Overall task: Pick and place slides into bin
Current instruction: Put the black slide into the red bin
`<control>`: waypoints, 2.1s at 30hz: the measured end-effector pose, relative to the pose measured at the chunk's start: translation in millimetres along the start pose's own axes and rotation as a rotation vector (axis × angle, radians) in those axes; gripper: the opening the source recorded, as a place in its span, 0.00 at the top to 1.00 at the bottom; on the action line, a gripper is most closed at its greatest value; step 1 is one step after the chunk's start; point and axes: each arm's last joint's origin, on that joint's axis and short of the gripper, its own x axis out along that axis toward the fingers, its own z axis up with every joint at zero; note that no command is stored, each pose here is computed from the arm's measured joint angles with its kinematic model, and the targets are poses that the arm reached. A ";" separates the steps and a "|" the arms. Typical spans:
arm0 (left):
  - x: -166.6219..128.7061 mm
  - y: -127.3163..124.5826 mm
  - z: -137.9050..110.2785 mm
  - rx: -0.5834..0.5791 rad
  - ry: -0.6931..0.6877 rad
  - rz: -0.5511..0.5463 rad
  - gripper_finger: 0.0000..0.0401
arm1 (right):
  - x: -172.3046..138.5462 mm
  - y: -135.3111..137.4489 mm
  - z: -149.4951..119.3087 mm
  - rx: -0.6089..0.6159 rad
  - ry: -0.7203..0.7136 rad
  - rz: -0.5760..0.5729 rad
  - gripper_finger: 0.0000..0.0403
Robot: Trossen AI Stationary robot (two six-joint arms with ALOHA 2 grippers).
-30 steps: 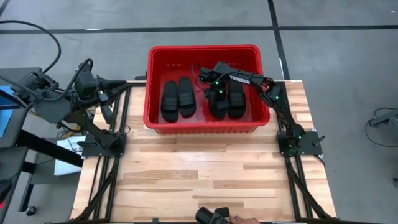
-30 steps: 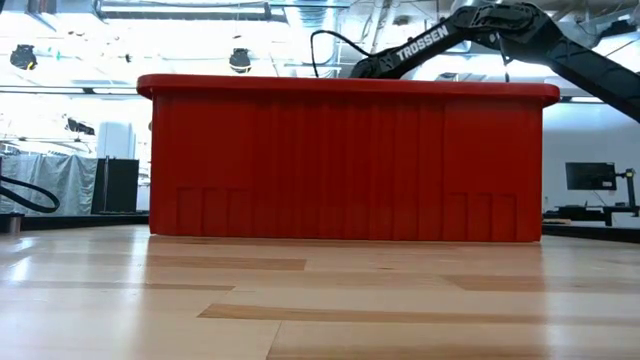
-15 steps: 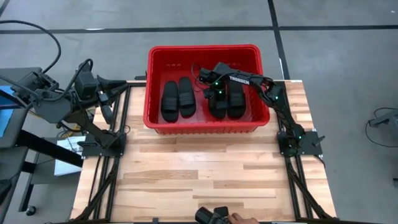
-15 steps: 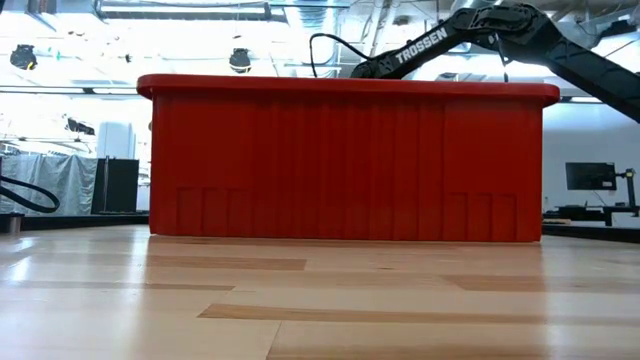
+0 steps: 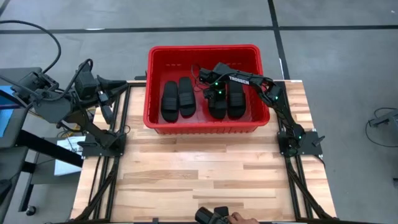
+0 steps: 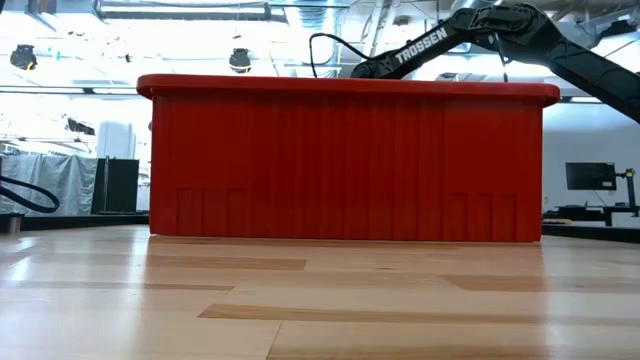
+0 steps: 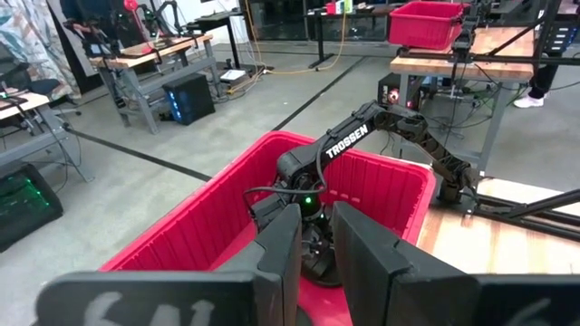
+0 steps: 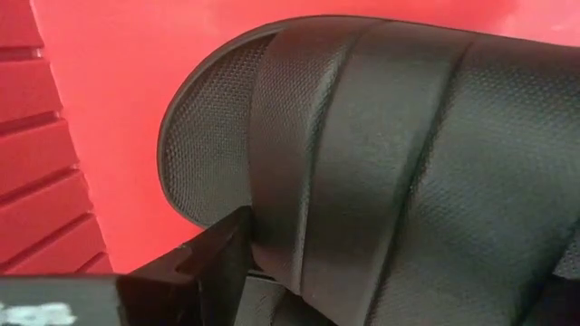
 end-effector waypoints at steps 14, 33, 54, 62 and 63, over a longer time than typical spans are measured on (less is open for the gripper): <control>0.0 -0.4 -0.3 0.001 0.008 -0.015 0.85 | -0.9 -6.2 -3.0 -0.001 -0.012 -0.012 0.40; 0.0 -0.4 -0.3 0.001 0.008 -0.014 0.85 | -0.1 -3.2 3.9 0.005 0.013 -0.101 0.40; -0.1 -1.1 -0.7 0.001 0.021 -0.039 0.85 | -0.6 -3.7 4.3 0.029 0.031 -0.139 0.40; -0.1 -0.7 -1.6 0.012 0.026 -0.039 0.85 | -9.6 -1.9 1.9 0.001 0.051 -0.126 0.40; -0.1 -0.7 -1.6 0.012 0.026 -0.039 0.85 | -12.7 -2.6 3.2 -0.006 0.037 -0.138 0.40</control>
